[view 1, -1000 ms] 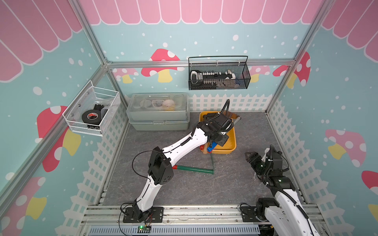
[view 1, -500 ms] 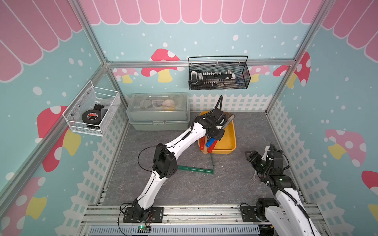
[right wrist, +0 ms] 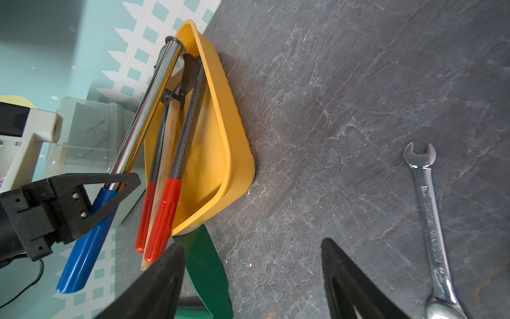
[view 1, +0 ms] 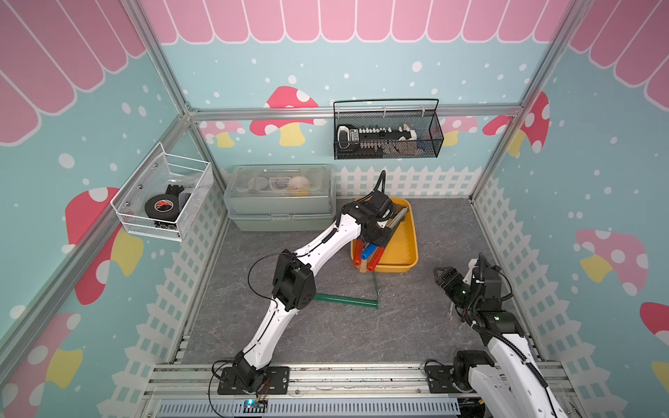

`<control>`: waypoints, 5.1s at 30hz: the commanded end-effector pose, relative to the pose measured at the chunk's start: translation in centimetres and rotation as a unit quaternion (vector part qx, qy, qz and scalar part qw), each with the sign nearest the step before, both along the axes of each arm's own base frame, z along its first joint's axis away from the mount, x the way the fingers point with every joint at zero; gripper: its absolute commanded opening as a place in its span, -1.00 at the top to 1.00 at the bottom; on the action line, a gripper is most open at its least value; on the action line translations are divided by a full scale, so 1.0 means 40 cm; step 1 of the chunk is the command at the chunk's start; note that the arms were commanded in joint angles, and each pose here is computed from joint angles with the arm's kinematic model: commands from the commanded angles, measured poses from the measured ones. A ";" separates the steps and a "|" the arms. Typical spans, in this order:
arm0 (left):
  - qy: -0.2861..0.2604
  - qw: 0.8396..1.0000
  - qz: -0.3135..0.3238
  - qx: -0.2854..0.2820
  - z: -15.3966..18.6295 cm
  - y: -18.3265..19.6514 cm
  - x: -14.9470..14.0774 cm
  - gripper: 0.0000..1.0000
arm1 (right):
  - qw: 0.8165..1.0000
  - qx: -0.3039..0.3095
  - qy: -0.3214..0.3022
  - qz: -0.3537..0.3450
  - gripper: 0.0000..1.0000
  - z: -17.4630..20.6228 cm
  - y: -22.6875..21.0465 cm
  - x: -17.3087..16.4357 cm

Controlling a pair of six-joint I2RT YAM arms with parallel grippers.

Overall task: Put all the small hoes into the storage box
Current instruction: Place the hoe in the storage box, then move the hoe to the center of the board.

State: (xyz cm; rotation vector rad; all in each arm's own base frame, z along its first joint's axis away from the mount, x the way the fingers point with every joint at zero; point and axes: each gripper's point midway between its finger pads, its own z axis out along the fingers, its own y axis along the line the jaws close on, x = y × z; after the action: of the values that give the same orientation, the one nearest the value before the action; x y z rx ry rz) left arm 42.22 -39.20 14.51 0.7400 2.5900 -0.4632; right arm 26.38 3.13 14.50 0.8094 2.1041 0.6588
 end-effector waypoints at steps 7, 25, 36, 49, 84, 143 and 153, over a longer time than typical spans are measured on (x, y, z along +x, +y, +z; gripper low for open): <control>-0.018 0.999 0.005 -0.039 0.023 -0.011 0.064 0.89 | 1.000 -0.005 -0.001 0.001 -0.54 -0.002 -0.003 -0.008; -0.030 0.999 0.002 0.020 -0.070 0.025 0.088 0.63 | 1.000 -0.005 0.002 0.001 -0.54 -0.009 -0.003 -0.012; -0.021 0.999 0.006 0.030 -0.110 0.031 0.089 0.43 | 1.000 -0.004 0.002 0.000 -0.54 -0.010 -0.003 -0.015; -0.018 0.999 0.006 0.029 -0.110 0.039 0.075 0.31 | 1.000 -0.001 0.002 0.002 -0.54 -0.013 0.000 -0.013; -0.129 0.988 0.078 -0.028 0.124 0.223 -0.064 0.08 | 0.969 -0.098 0.042 0.223 -0.49 -0.033 0.149 0.019; -0.110 0.983 0.146 0.006 0.033 0.478 -0.318 0.11 | 0.897 -0.301 0.089 0.310 0.15 -0.201 0.501 0.034; -0.107 0.984 0.139 0.009 0.031 0.463 -0.306 0.11 | 0.896 -0.300 0.100 0.313 0.55 -0.219 0.501 0.015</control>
State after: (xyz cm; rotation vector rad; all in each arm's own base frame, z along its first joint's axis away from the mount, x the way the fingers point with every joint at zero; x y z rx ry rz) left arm 29.41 -20.23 15.32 0.3992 2.4578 -0.2421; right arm 26.88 23.05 5.65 -0.1924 2.5693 0.2058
